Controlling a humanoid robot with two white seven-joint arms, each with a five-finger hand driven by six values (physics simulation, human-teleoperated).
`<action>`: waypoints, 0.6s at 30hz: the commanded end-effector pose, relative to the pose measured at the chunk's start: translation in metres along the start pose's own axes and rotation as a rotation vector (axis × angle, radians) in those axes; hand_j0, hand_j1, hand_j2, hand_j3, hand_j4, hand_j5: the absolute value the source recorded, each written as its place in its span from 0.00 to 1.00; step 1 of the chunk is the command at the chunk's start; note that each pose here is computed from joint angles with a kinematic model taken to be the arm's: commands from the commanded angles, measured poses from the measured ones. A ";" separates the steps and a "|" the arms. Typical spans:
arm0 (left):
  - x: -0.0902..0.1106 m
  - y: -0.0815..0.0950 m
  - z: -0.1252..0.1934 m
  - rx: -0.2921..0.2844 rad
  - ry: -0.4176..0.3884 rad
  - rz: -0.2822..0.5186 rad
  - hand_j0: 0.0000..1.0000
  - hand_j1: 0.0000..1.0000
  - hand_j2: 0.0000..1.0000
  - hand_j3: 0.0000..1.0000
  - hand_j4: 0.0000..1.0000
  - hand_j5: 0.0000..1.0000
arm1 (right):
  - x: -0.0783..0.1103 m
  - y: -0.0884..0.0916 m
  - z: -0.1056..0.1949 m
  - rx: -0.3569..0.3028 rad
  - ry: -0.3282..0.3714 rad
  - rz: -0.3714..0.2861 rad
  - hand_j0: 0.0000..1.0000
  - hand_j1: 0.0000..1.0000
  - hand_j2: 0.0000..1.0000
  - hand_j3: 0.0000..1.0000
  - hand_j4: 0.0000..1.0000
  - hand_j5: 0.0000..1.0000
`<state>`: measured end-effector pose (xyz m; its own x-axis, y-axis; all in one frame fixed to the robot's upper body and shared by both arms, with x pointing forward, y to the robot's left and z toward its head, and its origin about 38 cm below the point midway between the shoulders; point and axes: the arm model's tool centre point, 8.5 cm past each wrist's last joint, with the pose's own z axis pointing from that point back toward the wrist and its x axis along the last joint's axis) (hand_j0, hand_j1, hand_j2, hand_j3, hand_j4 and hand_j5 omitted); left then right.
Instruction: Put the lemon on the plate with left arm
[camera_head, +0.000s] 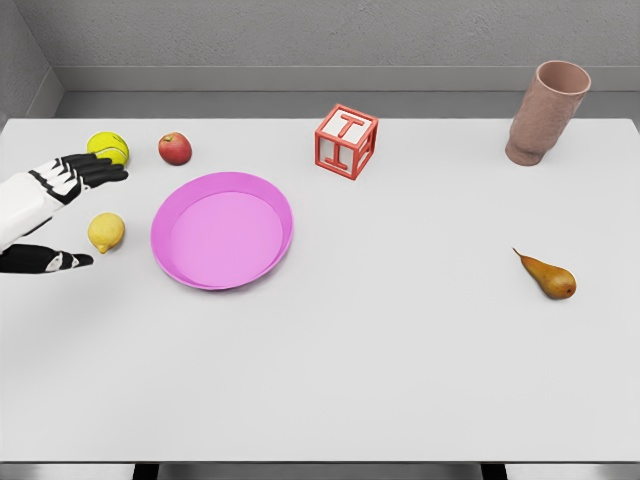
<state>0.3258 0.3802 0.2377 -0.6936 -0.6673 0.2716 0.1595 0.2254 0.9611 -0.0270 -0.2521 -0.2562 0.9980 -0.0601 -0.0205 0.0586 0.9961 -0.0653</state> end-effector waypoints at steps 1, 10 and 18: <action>0.000 0.002 0.000 0.006 0.001 0.003 1.00 1.00 1.00 1.00 1.00 1.00 | 0.000 0.000 0.000 0.000 -0.003 -0.002 1.00 1.00 1.00 1.00 1.00 1.00; -0.025 -0.002 0.017 -0.153 0.096 -0.038 1.00 1.00 1.00 1.00 1.00 1.00 | -0.002 0.000 0.000 0.000 0.007 0.001 1.00 1.00 1.00 1.00 1.00 1.00; -0.056 -0.016 0.023 -0.344 0.157 -0.074 1.00 1.00 1.00 1.00 1.00 1.00 | -0.002 0.000 0.000 0.000 0.007 0.001 1.00 1.00 1.00 1.00 1.00 1.00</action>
<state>0.3559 0.4213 0.2384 -0.6256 -0.7665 0.1453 0.2464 -0.0174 0.9690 -0.0293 -0.2522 -0.2561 0.9979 -0.0589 -0.0270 0.0570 0.9962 -0.0656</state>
